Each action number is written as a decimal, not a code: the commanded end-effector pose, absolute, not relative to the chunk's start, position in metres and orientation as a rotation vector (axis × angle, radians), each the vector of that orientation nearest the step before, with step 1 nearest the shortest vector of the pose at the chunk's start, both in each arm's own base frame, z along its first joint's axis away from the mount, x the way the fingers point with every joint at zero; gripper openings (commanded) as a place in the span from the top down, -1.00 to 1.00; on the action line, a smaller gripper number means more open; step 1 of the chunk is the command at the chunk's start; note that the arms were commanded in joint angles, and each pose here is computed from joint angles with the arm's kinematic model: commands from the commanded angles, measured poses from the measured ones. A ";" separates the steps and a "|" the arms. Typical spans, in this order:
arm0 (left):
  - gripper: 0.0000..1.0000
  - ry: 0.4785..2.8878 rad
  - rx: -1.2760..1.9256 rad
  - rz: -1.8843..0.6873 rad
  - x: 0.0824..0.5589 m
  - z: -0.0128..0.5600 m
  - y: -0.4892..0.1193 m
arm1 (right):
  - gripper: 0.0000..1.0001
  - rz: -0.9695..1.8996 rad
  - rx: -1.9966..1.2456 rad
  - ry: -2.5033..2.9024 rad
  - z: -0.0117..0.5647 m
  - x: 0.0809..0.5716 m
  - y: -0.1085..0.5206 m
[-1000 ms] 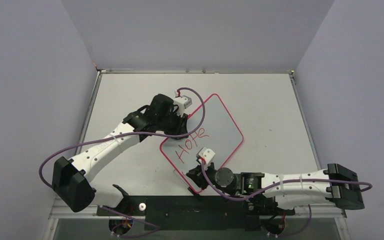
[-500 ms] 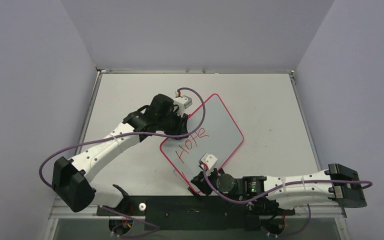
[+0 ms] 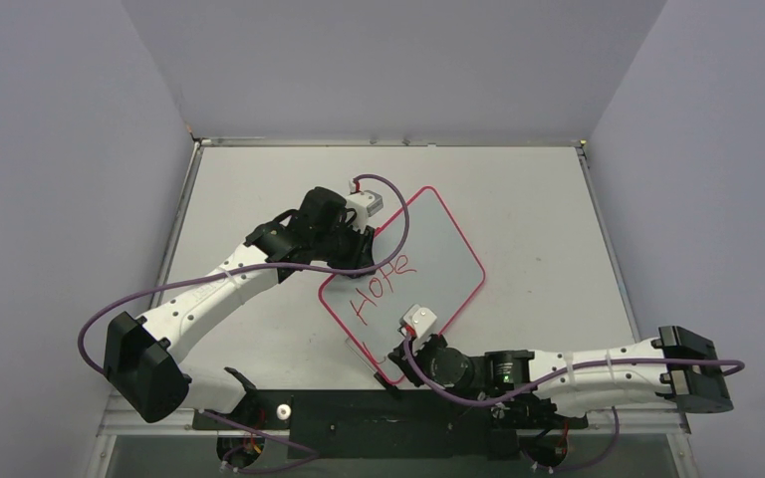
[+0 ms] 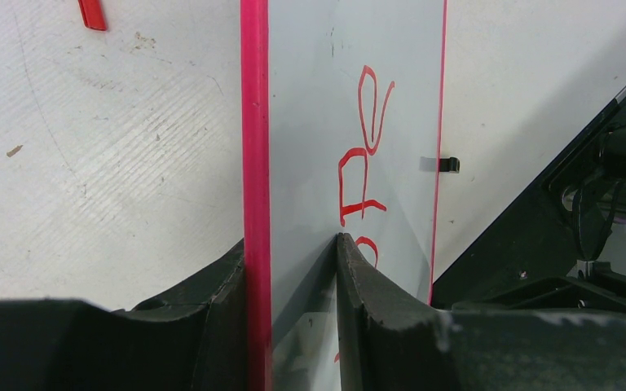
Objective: Write a sentence on the whiteboard
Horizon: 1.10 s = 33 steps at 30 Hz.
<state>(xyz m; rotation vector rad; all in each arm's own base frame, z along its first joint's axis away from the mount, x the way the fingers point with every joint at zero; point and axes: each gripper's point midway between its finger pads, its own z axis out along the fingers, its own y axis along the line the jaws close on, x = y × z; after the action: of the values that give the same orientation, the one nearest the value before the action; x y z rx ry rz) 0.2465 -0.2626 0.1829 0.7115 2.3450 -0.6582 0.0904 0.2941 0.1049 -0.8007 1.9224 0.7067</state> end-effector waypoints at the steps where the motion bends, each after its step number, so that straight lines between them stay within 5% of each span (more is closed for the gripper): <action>1: 1.00 2.410 0.828 -0.257 0.259 0.142 -0.215 | 1.00 0.663 -0.769 1.847 0.138 0.104 0.306; 12: 1.00 2.410 0.831 -0.261 0.259 0.142 -0.216 | 1.00 0.769 -0.718 1.771 0.182 0.103 0.307; 33: 1.00 2.407 0.832 -0.260 0.259 0.142 -0.216 | 1.00 0.652 -0.734 1.909 0.122 0.114 0.308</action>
<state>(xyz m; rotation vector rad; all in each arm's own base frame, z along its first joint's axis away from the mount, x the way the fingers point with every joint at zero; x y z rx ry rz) 0.2469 -0.2623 0.1828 0.7105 2.3447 -0.6534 0.1140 0.3076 0.1312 -0.7591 1.8819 0.6431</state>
